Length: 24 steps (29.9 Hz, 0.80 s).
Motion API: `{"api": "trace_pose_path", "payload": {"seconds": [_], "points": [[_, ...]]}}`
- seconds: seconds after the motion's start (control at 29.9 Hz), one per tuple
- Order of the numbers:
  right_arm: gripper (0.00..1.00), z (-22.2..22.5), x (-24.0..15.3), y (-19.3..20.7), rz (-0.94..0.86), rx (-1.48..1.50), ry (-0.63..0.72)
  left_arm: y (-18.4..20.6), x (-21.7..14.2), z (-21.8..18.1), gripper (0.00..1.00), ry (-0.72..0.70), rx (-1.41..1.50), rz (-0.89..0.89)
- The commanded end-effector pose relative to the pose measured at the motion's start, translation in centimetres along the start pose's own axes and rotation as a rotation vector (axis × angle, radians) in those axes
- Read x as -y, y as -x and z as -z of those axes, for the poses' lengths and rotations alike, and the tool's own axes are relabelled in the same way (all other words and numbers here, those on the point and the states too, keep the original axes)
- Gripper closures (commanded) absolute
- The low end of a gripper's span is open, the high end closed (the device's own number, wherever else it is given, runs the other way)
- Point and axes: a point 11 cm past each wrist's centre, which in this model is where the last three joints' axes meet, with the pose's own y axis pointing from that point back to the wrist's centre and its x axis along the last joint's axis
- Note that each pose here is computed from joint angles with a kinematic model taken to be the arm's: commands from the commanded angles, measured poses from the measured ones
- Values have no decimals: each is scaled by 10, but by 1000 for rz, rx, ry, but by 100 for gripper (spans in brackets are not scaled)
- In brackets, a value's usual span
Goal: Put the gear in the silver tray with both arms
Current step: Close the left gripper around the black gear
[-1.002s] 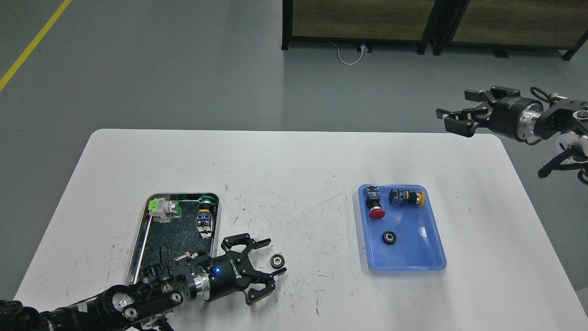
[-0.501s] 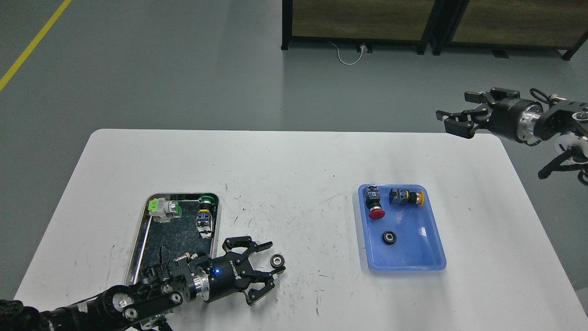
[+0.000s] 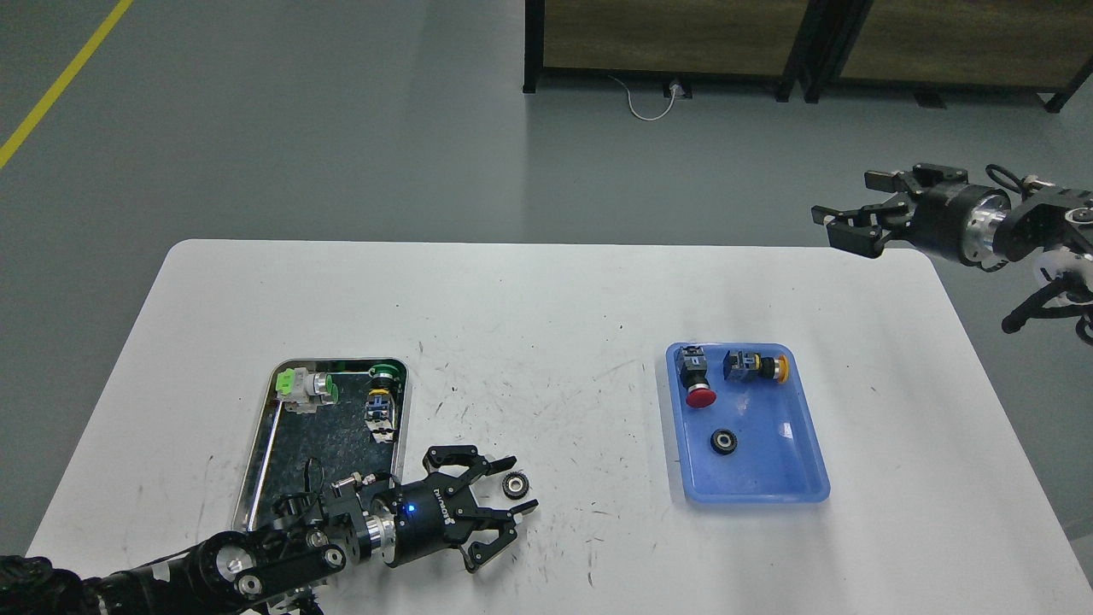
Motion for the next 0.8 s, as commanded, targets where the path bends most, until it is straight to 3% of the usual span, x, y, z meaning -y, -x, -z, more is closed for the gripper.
{"api": "trace_pose_path", "payload": {"seconds": [0.0, 0.77], "points": [[11, -1, 0, 0, 0, 1, 1, -1, 0, 0, 46, -2, 1, -2], [11, -6, -1, 1, 1, 5, 9, -2, 1, 1, 67, -25, 13, 3]]}}
